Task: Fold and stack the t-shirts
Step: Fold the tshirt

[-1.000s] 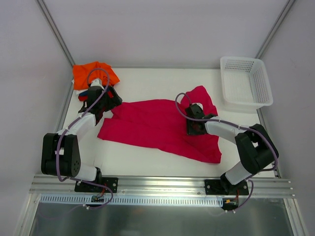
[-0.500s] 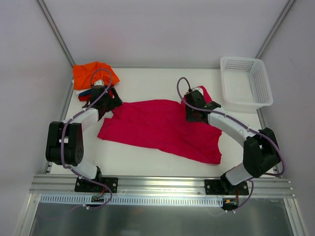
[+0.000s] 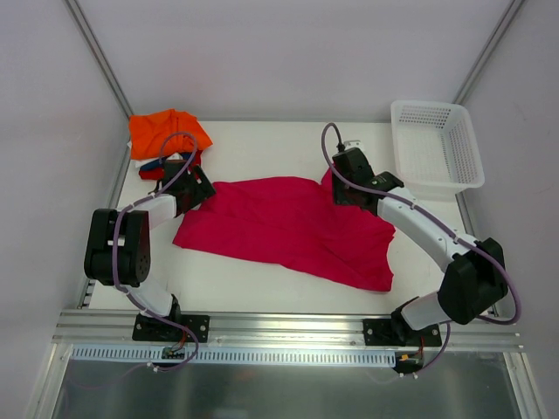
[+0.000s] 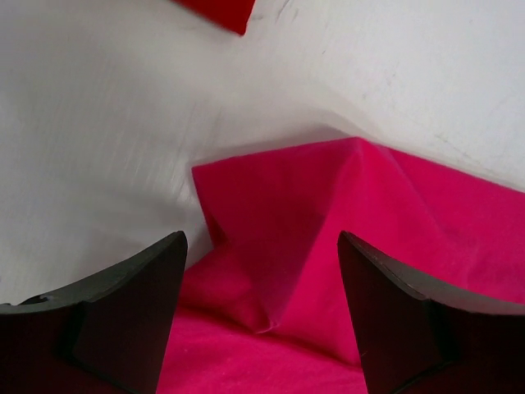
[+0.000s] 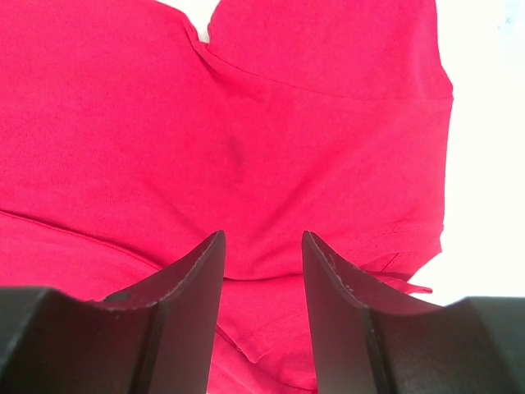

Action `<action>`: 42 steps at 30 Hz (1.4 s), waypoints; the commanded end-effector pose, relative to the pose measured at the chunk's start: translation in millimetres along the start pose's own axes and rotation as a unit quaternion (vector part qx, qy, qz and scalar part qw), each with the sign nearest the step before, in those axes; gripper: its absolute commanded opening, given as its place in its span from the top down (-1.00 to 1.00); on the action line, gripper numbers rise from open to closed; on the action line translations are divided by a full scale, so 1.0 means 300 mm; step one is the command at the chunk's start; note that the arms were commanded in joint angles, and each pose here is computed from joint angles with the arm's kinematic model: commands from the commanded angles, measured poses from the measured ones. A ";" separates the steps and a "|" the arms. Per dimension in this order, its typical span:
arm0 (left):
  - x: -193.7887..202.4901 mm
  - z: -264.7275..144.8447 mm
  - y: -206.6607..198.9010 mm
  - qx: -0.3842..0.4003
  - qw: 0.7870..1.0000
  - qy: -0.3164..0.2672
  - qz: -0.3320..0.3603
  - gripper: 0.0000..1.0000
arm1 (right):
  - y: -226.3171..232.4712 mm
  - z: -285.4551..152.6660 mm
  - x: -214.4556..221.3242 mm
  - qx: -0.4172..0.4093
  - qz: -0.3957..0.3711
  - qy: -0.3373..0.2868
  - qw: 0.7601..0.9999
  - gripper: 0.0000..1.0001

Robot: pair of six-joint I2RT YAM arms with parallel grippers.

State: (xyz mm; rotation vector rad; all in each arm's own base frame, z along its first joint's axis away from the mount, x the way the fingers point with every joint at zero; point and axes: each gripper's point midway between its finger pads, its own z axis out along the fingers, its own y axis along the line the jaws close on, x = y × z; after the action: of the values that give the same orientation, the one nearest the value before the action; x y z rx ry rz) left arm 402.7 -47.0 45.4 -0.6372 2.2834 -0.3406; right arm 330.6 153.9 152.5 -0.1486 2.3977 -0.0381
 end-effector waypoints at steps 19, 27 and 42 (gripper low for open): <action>-0.098 0.008 0.034 -0.008 0.996 -0.072 -0.055 -0.38 | -0.010 -0.098 -0.047 -0.020 -0.001 -0.037 0.999 0.08; -0.112 0.039 0.030 -0.007 0.995 -0.080 -0.067 -0.38 | 0.004 -0.106 -0.049 -0.026 -0.004 -0.040 0.999 0.08; -0.110 0.091 0.014 0.010 0.991 -0.085 -0.103 -0.02 | 0.026 -0.100 -0.037 -0.027 -0.014 -0.039 0.999 0.09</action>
State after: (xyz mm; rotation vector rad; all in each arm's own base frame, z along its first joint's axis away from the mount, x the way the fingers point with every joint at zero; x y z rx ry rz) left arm 426.4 -30.1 32.0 -0.8446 2.1191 -0.3729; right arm 318.0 161.1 173.8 -0.1964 2.3466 0.0122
